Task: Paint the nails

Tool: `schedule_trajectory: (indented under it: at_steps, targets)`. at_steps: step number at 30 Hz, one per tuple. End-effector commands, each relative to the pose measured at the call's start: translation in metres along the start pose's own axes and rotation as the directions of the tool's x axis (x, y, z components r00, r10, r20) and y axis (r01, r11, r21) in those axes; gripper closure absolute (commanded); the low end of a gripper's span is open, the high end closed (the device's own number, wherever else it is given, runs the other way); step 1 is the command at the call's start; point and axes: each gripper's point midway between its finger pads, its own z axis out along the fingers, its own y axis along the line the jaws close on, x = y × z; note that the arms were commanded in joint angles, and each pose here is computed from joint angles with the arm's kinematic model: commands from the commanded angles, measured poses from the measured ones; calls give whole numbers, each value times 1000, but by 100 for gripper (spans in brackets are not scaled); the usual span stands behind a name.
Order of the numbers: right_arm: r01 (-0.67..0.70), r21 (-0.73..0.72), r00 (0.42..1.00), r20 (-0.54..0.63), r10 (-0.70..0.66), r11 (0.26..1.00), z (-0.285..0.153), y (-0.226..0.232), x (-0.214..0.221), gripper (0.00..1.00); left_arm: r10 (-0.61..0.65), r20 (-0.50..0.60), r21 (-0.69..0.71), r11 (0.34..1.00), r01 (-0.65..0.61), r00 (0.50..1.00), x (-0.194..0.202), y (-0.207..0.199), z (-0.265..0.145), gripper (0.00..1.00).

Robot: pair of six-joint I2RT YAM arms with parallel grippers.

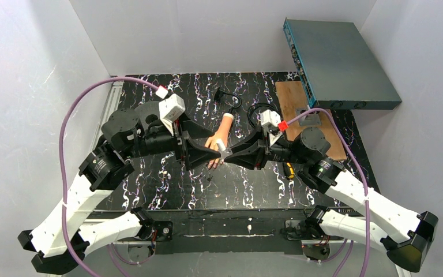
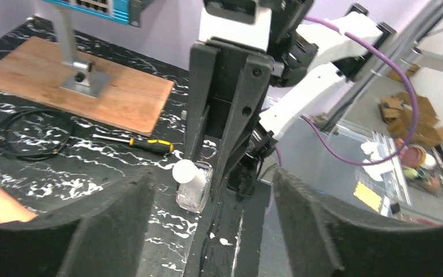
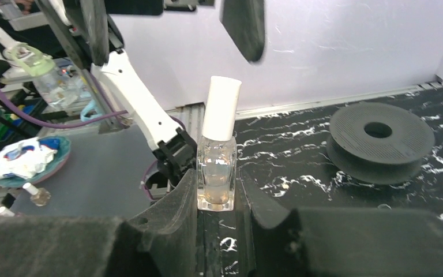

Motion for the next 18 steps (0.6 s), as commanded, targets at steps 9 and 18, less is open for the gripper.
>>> schedule_trajectory:
  at_steps: [9, 18]
  targets:
    - [100, 79, 994, 41, -103, 992, 4, -15, -27, 99, -174, 5, -296, 940, 167, 985, 6, 53, 6, 56]
    - [109, 91, 993, 43, -114, 990, 7, -20, -30, 99, -222, -17, -253, 944, 210, 975, 13, 50, 18, 60]
